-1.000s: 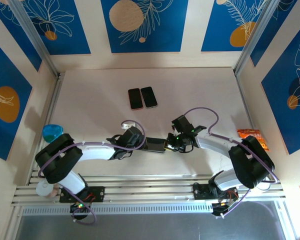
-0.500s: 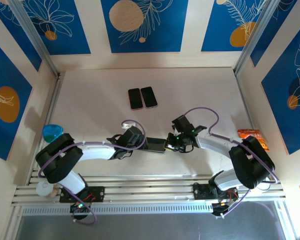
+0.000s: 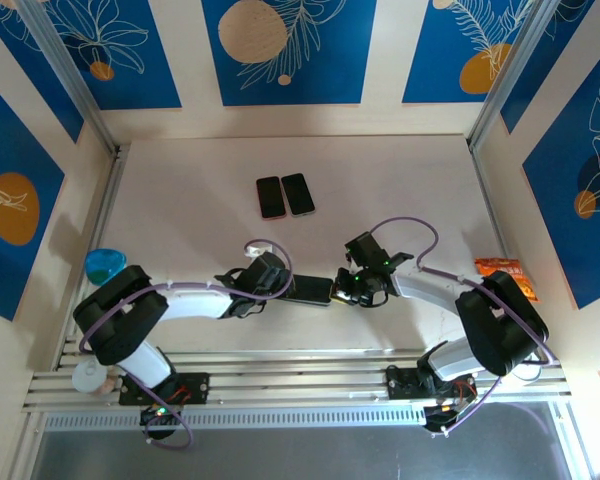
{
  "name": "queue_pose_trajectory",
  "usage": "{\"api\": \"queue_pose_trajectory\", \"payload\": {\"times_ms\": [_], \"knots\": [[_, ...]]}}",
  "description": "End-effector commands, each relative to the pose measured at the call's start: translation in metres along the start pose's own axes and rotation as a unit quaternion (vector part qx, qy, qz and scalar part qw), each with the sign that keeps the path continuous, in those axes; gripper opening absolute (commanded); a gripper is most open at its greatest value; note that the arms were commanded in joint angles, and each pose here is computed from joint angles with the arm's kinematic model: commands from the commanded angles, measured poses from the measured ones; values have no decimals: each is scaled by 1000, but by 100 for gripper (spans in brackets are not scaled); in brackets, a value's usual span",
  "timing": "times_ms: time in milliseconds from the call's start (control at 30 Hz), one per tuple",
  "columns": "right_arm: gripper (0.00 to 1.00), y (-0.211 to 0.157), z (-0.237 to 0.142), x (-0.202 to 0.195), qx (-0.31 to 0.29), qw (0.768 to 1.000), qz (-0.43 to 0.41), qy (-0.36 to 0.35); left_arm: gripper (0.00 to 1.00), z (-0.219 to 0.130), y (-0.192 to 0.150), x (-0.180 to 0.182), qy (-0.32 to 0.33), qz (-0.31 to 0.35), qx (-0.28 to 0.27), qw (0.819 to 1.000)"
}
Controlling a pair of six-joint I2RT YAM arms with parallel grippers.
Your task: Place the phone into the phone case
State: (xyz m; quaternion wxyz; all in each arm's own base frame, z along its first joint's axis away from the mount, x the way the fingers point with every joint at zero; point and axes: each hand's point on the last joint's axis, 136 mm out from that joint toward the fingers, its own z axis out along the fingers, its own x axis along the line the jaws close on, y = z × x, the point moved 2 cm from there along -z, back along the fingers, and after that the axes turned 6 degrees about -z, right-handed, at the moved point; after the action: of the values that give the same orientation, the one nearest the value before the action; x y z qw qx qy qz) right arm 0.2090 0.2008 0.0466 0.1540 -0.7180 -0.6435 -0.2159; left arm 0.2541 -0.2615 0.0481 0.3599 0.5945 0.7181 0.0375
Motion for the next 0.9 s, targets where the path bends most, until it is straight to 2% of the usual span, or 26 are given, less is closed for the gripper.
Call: {"api": "queue_pose_trajectory", "payload": {"times_ms": [0,867], "knots": [[0,-5,7,-2,21,1000,0,2,45,3,1,-7,-7,3,8,1000],[0,0,29,23,45,999,-27,5,45,11,-9,-7,-14,-8,30,999]]}}
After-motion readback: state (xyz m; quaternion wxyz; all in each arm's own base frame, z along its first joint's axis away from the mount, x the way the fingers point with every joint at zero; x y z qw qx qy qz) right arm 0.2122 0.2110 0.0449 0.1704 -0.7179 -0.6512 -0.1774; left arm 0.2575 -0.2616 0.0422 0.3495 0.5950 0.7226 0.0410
